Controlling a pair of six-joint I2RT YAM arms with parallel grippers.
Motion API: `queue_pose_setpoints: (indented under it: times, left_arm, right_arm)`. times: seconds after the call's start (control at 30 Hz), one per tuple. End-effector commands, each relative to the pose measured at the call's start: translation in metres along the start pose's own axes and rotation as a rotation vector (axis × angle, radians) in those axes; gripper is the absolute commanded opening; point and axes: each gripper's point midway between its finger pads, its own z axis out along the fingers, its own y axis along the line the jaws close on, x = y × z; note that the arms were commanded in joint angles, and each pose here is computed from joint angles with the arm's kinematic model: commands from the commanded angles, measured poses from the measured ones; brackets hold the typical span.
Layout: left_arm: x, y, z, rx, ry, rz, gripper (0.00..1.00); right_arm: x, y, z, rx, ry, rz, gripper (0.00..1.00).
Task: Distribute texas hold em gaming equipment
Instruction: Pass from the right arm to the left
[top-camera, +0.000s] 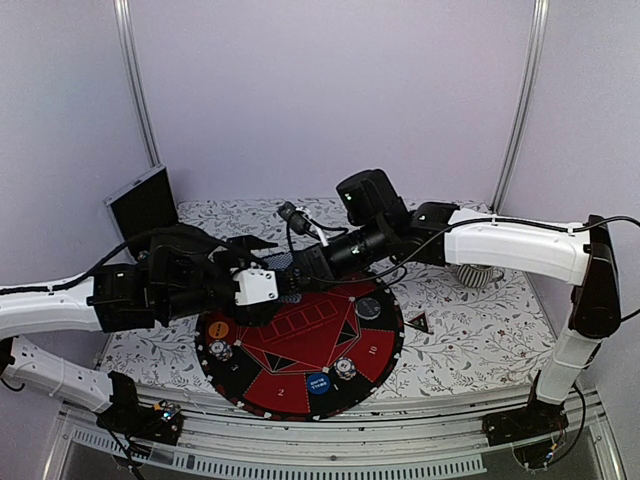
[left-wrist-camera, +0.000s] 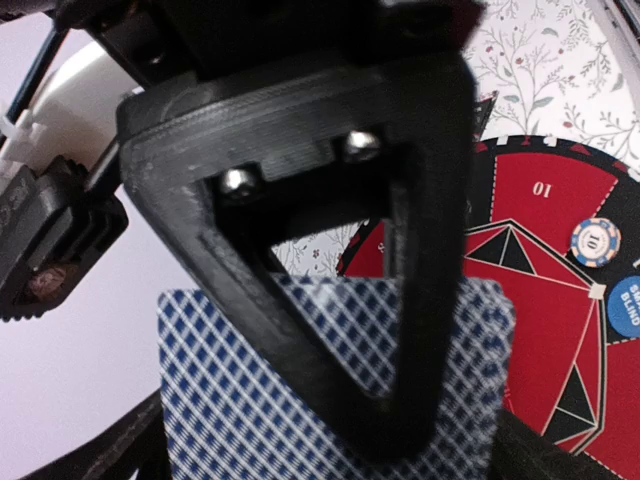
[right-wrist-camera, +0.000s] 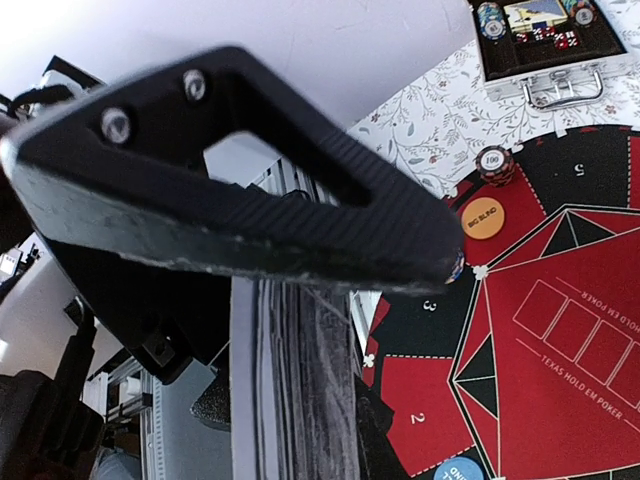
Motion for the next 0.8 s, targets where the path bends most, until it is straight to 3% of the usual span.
queue_pose_setpoints:
  times: [0.0, 0.2, 0.37, 0.43, 0.67, 0.77]
  left_arm:
    - [-0.002, 0.017, 0.003, 0.026, -0.001, -0.106, 0.98]
    - [0.008, 0.010, 0.006, 0.085, 0.033, -0.082, 0.84]
    - [0.005, 0.016, 0.007, 0.067, 0.030, -0.085, 0.57]
    - [0.004, 0.016, 0.008, 0.067, 0.027, -0.088, 0.53]
    - [0.004, 0.021, 0.002, 0.027, 0.008, -0.135, 0.51]
    - [0.007, 0.021, 0.001, 0.019, 0.017, -0.145, 0.51]
  right_arm:
    - [-0.006, 0.017, 0.005, -0.064, -0.001, -0.046, 0.02]
    - [-0.009, 0.018, 0.001, -0.053, -0.013, -0.058, 0.02]
    - [-0.004, 0.015, 0.005, -0.053, 0.003, -0.050, 0.03]
    - [-0.005, 0.016, 0.004, -0.050, 0.001, -0.051, 0.05]
    - [-0.013, 0.004, -0.001, 0.030, -0.044, -0.044, 0.42]
    - [-0.014, -0.001, 0.002, 0.047, -0.045, -0.027, 0.52]
